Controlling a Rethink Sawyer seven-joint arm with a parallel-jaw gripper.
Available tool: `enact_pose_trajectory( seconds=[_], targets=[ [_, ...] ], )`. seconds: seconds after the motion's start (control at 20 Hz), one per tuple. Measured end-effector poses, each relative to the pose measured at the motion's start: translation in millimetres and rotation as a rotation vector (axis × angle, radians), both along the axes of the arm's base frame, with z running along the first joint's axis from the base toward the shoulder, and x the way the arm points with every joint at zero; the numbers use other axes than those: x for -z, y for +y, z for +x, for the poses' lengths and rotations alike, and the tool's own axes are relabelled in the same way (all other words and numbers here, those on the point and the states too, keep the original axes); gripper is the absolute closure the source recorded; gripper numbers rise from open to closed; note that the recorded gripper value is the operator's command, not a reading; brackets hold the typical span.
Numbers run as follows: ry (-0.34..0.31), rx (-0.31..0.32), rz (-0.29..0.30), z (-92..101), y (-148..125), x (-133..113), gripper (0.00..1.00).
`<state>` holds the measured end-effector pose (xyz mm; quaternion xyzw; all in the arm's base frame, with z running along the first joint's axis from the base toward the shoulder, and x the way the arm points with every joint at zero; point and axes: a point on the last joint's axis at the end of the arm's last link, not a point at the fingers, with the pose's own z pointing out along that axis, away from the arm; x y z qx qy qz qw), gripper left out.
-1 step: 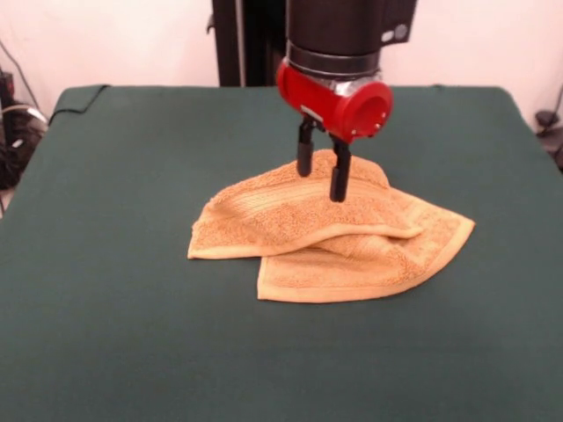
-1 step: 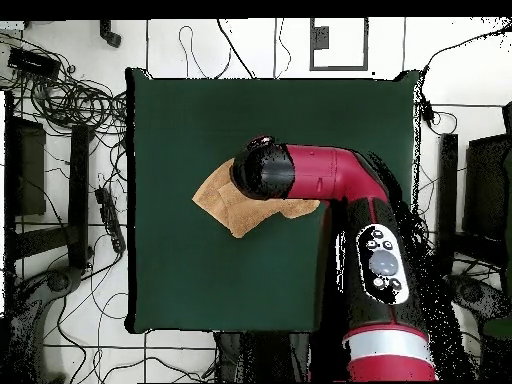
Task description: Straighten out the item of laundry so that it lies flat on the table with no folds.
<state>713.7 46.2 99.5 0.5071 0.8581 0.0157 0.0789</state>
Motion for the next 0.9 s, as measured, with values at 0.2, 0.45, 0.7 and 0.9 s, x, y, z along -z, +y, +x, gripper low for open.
enact_pose_trajectory(
  seconds=[0.2,0.45,0.7,0.9],
  targets=[
    [-0.042,0.062,0.019,3.6,8.1,4.7,0.00],
    [-0.079,0.093,0.034,4.5,14.2,16.5,0.00],
    [-0.053,0.146,0.033,-4.7,13.2,37.3,0.00],
    [-0.028,0.175,0.036,-11.9,16.2,46.9,0.00]
  ],
)
